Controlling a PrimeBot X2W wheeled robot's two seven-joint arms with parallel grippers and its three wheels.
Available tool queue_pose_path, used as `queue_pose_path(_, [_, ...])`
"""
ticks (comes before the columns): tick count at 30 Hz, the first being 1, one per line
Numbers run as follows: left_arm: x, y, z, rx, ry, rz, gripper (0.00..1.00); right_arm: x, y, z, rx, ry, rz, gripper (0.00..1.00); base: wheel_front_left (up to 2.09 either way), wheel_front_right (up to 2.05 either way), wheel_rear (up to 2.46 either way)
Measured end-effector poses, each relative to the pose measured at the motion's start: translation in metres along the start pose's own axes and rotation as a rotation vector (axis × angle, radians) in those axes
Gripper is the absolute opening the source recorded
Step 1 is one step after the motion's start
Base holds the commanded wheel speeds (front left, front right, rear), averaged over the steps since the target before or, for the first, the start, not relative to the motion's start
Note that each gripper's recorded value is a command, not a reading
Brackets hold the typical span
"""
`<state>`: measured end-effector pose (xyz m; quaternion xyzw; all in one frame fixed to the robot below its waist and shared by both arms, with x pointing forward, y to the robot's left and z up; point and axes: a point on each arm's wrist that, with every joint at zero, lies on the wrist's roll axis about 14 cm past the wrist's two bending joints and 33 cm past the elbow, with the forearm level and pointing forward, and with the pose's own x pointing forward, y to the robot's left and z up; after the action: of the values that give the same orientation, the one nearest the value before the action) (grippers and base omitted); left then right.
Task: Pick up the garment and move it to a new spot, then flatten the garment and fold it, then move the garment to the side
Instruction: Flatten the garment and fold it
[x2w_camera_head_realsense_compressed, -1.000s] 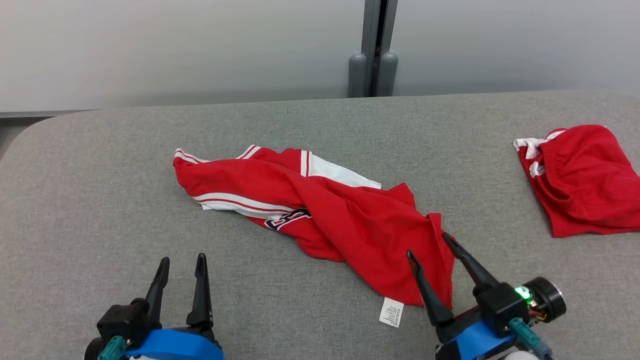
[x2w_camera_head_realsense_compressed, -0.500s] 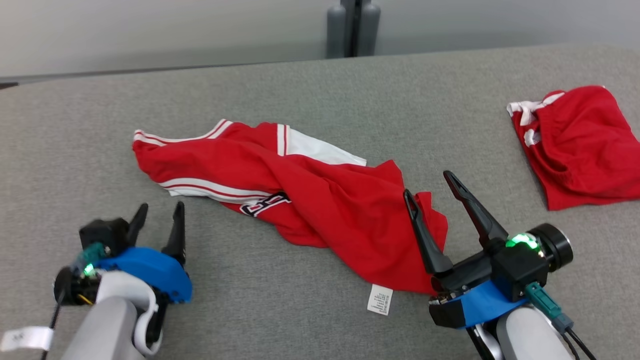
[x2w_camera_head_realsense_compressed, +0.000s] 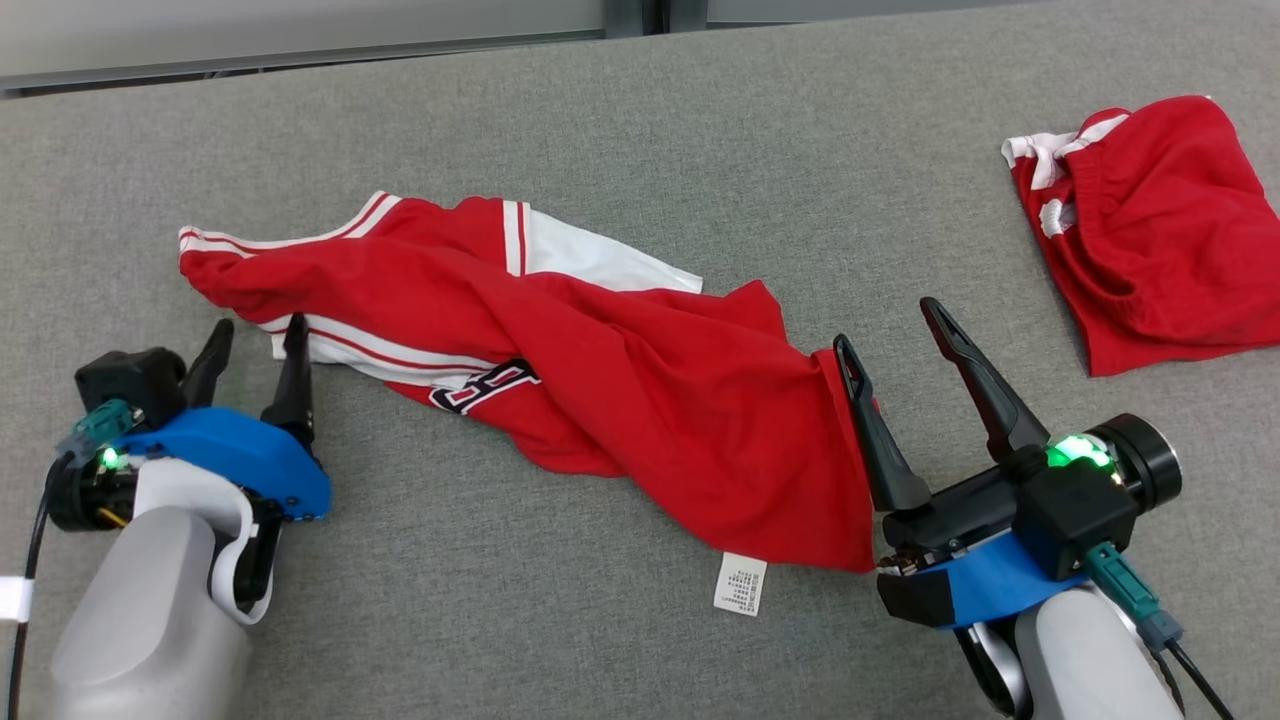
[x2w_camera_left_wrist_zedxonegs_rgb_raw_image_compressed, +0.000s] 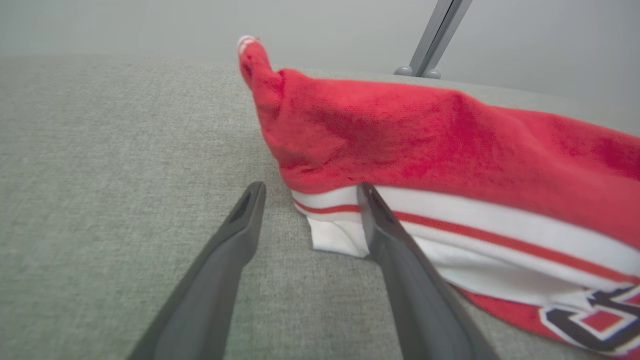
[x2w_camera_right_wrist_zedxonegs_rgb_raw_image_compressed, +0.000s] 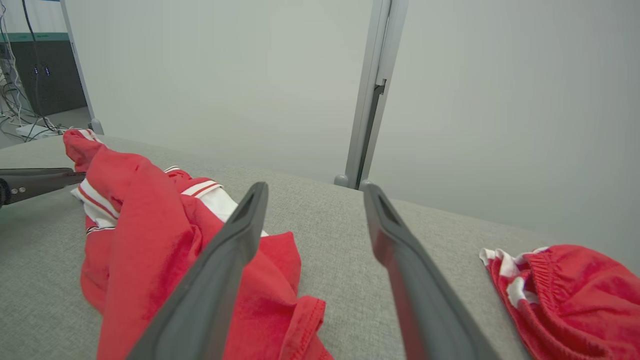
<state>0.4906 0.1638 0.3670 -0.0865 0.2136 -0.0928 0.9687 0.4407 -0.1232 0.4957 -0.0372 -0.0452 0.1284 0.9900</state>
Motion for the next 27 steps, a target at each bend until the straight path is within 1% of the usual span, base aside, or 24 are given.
queue_pose_path(5, [0.006, -0.017, -0.002, -0.006, 0.012, -0.055, 1.00, 0.002, -0.001, -0.002, 0.000, 0.002, -0.002, 1.00, 0.00, 0.00, 0.00])
queue_pose_path(8, [0.005, -0.024, -0.015, 0.001, 0.079, -0.080, 1.00, 0.003, 0.000, -0.002, 0.001, 0.001, 0.002, 1.00, 0.00, 0.00, 0.00])
queue_pose_path(9, [0.005, -0.023, -0.020, 0.003, 0.105, -0.079, 0.88, 0.003, 0.000, -0.002, 0.001, 0.002, 0.003, 1.00, 0.00, 0.00, 0.00])
queue_pose_path(10, [0.004, -0.023, -0.022, 0.016, 0.117, -0.083, 0.44, 0.003, 0.000, -0.002, 0.001, 0.002, 0.003, 1.00, 0.00, 0.00, 0.00])
queue_pose_path(11, [0.005, -0.023, -0.021, 0.026, 0.119, -0.086, 0.16, 0.003, 0.001, -0.002, 0.001, 0.001, 0.005, 1.00, 0.00, 0.00, 0.00])
queue_pose_path(12, [0.006, -0.024, -0.020, 0.025, 0.118, -0.088, 0.00, 0.003, 0.001, -0.001, 0.001, -0.001, 0.005, 1.00, 0.00, 0.00, 0.00])
queue_pose_path(16, [0.004, -0.030, -0.018, 0.029, 0.110, -0.107, 0.00, 0.004, 0.000, 0.002, 0.000, -0.010, 0.001, 1.00, 0.00, 0.00, 0.00])
queue_pose_path(19, [-0.001, -0.026, -0.011, 0.053, 0.079, -0.105, 0.00, 0.004, -0.001, 0.007, 0.001, -0.022, -0.001, 1.00, 0.00, 0.00, 0.00])
queue_pose_path(27, [-0.020, -0.020, 0.038, 0.114, -0.109, -0.096, 0.00, 0.004, 0.004, 0.023, 0.013, -0.064, 0.006, 1.00, 0.00, 0.00, 0.00])
